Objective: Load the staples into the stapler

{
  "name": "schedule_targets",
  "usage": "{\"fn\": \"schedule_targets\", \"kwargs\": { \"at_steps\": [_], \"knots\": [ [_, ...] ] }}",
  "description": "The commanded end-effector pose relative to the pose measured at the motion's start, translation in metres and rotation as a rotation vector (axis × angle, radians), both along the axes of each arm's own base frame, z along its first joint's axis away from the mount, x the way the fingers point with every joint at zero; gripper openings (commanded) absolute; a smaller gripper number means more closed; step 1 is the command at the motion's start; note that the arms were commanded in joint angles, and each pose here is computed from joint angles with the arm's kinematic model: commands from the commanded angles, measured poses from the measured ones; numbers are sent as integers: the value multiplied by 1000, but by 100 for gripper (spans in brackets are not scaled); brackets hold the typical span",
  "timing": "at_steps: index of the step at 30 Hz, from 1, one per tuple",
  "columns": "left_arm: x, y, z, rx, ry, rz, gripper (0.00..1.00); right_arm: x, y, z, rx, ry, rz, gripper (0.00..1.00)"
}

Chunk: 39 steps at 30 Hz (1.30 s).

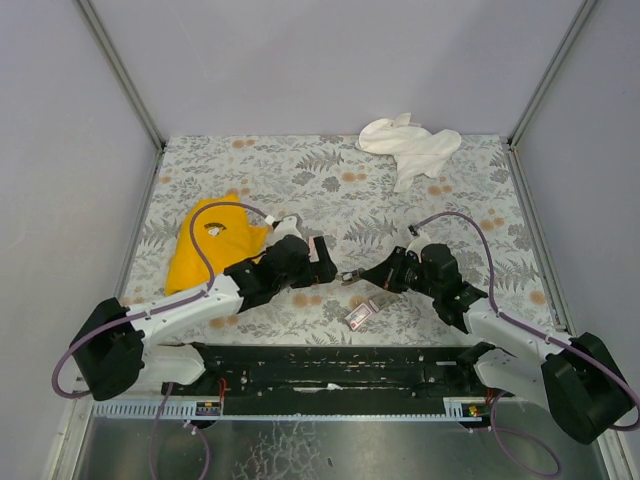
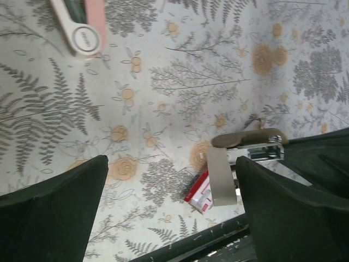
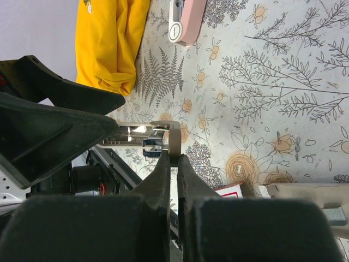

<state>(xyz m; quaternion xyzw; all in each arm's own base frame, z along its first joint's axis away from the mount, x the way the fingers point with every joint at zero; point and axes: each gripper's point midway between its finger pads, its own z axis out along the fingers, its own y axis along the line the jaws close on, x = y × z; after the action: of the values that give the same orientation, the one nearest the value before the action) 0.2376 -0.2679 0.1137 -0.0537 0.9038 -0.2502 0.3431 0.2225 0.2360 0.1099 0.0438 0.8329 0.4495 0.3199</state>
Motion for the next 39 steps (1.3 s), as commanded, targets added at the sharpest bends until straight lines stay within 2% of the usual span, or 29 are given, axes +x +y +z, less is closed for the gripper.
{"fn": "schedule_targets", "kwargs": {
  "at_steps": [1,11,19,24,33,39],
  "knots": [
    [3,22,-8,21,-3,53,100,10,6,31,44,-86,3,0],
    [-3,53,-21,27,14,107,100,10,8,45,107,-71,13,0],
    [2,72,4,29,-49,149,100,27,6,15,37,22,11,0],
    [5,86,15,43,-70,170,100,39,11,4,50,58,42,0],
    [6,98,14,81,-57,176,100,51,7,-22,87,152,76,0],
    [5,101,10,102,-48,169,100,57,2,-40,39,197,87,0]
  ]
}}
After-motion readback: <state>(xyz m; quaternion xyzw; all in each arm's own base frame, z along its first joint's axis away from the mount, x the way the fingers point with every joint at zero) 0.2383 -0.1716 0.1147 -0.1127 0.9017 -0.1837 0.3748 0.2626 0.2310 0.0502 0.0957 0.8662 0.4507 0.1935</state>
